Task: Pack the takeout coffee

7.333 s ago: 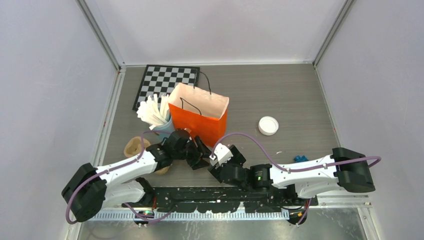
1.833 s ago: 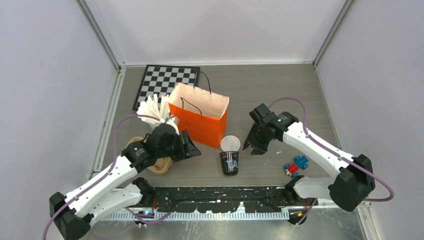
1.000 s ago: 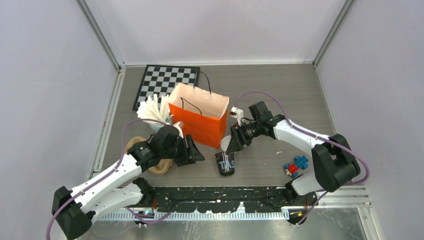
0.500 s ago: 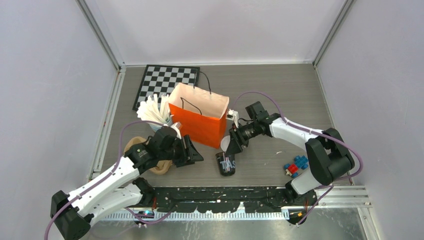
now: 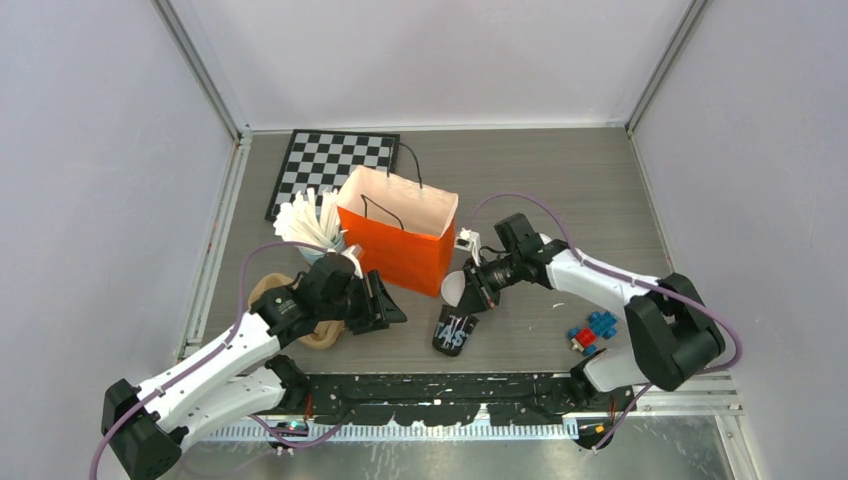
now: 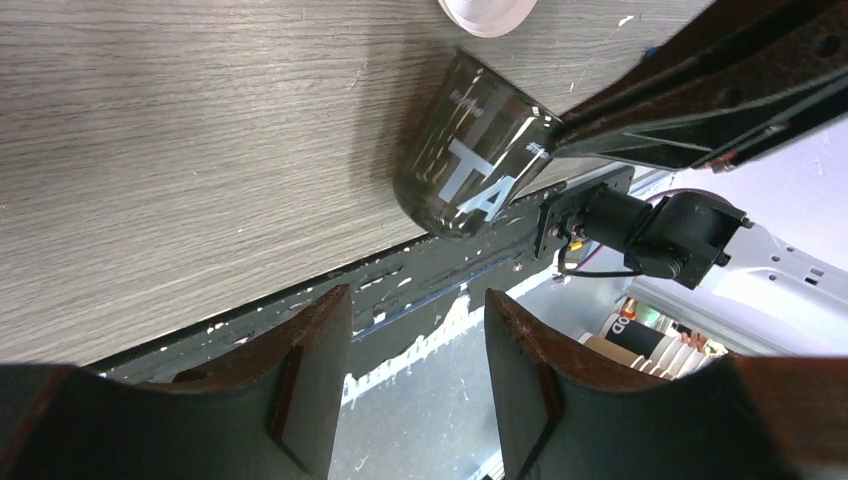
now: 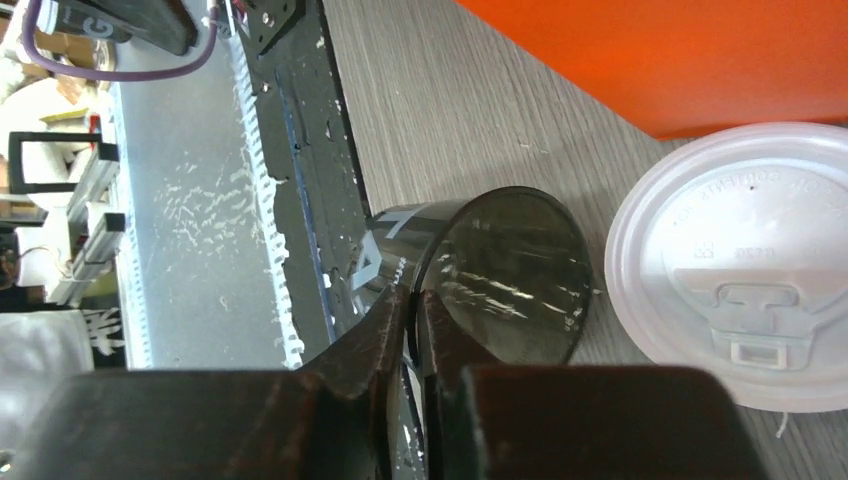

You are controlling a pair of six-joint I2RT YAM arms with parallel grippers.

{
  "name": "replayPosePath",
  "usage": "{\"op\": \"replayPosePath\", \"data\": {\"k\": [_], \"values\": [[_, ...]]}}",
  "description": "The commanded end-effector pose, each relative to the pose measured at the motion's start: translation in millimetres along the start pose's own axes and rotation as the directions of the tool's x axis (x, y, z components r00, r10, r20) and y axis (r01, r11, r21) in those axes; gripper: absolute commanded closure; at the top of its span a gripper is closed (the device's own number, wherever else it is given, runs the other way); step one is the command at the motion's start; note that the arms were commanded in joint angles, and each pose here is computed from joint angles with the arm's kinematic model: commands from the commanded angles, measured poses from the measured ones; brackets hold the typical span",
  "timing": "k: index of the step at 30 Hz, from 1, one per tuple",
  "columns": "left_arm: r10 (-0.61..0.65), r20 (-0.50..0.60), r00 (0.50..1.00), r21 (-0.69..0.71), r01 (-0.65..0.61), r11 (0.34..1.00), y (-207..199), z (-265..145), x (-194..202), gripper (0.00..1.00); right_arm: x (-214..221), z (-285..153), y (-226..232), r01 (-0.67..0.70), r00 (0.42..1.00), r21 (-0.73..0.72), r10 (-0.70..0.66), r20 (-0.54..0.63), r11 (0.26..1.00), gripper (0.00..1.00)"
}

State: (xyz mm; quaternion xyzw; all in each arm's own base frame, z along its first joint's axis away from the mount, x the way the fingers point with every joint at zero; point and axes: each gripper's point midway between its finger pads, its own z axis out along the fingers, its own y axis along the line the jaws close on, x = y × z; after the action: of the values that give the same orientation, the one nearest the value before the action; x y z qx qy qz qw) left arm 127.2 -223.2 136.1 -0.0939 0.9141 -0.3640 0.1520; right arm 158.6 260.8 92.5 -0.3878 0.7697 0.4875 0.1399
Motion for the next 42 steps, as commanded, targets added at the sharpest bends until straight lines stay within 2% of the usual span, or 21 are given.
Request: {"op": "replayPosePath", "data": {"k": [1, 3, 9, 12, 14, 19, 23, 26, 30, 35, 40, 42], "values": [[0.001, 0.039, 0.999, 0.024, -0.002, 1.0, -9, -3, -9, 0.48, -23, -12, 17, 0.077, 0.994, 0.055, -0.08, 0.069, 0.996, 0.9], [0.006, 0.047, 0.999, 0.025, -0.007, 1.0, -11, -4, -11, 0.48, -22, -17, 23, 0.095, 0.993, 0.091, -0.101, 0.06, 0.991, 0.99], [0.03, 0.063, 0.998, 0.01, -0.031, 0.999, -14, -5, -17, 0.48, -21, -35, 48, 0.154, 0.986, 0.227, -0.166, 0.035, 0.962, 1.0], [0.029, 0.068, 0.997, -0.046, -0.026, 0.999, -9, -8, -20, 0.48, -19, -37, 67, 0.26, 0.961, 0.329, -0.275, -0.001, 0.908, 1.0], [-0.021, 0.062, 0.998, -0.04, 0.023, 0.999, -15, -12, -23, 0.48, -19, -39, 75, 0.334, 0.935, 0.39, -0.354, -0.023, 0.858, 0.99], [-0.074, 0.078, 0.994, 0.043, 0.071, 0.997, -39, -26, -33, 0.49, -27, -35, 84, 0.537, 0.825, 0.461, -0.553, -0.114, 0.706, 1.0], [-0.079, 0.066, 0.995, 0.012, 0.078, 0.997, -30, -30, -32, 0.49, -41, -22, 78, 0.667, 0.708, 0.519, -0.672, -0.218, 0.534, 0.99], [-0.089, 0.06, 0.994, 0.014, 0.088, 0.996, -28, -31, -31, 0.49, -52, -4, 73, 0.714, 0.652, 0.524, -0.715, -0.254, 0.465, 0.99], [-0.077, 0.072, 0.994, 0.001, 0.077, 0.997, -24, -36, -31, 0.49, -58, 24, 72, 0.749, 0.608, 0.497, -0.753, -0.253, 0.438, 0.99], [-0.07, 0.06, 0.996, -0.013, 0.071, 0.997, -20, -37, -28, 0.49, -51, 55, 77, 0.778, 0.586, 0.447, -0.767, -0.262, 0.441, 0.97], [-0.061, 0.063, 0.996, -0.022, 0.062, 0.998, -19, -38, -29, 0.49, -39, 60, 79, 0.782, 0.589, 0.432, -0.759, -0.278, 0.449, 0.85], [-0.059, 0.062, 0.996, -0.022, 0.06, 0.998, -19, -37, -29, 0.49, -36, 59, 83, 0.78, 0.592, 0.429, -0.761, -0.267, 0.456, 0.77]]}}
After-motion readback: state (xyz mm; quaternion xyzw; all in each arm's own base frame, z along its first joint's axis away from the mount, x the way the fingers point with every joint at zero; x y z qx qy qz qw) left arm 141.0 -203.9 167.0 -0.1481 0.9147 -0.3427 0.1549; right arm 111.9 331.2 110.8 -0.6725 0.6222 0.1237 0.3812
